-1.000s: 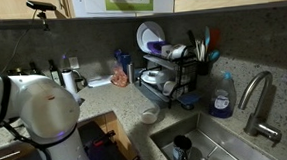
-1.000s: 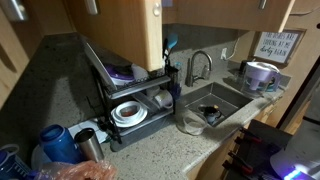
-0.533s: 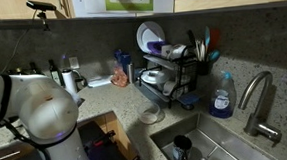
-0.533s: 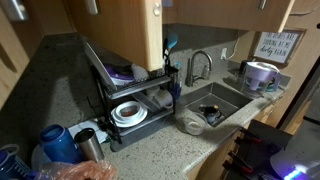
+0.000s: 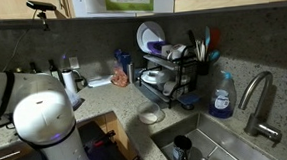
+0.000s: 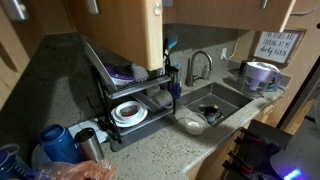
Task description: Open the left door of the cabinet above the faucet
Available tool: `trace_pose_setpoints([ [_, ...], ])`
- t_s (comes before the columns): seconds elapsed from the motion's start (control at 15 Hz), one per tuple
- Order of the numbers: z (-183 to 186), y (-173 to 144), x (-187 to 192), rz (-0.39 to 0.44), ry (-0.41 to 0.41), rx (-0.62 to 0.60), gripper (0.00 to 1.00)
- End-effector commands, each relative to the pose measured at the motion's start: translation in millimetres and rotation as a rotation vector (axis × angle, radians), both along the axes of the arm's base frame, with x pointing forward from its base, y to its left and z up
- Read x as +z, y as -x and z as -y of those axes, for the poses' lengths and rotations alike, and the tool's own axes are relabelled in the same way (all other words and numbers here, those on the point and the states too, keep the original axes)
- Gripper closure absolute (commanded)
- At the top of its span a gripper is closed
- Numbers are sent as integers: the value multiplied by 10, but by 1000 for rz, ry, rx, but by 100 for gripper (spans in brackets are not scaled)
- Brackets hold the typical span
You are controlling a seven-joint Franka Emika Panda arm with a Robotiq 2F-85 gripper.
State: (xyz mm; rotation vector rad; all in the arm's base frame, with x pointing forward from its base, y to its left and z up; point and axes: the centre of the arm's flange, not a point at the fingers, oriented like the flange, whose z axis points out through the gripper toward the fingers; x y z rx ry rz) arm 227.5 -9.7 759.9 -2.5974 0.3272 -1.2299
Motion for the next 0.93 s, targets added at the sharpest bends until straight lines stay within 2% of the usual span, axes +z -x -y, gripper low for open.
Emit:
trace_pose_setpoints([
  [0.0,158,-152,-97,0,49,-125,100],
  [0.2,314,-183,-152,-11,102,-206,100],
  [0.4,443,-196,-286,-60,174,-254,100],
  [0.87,676,-243,-796,-244,286,-293,100],
])
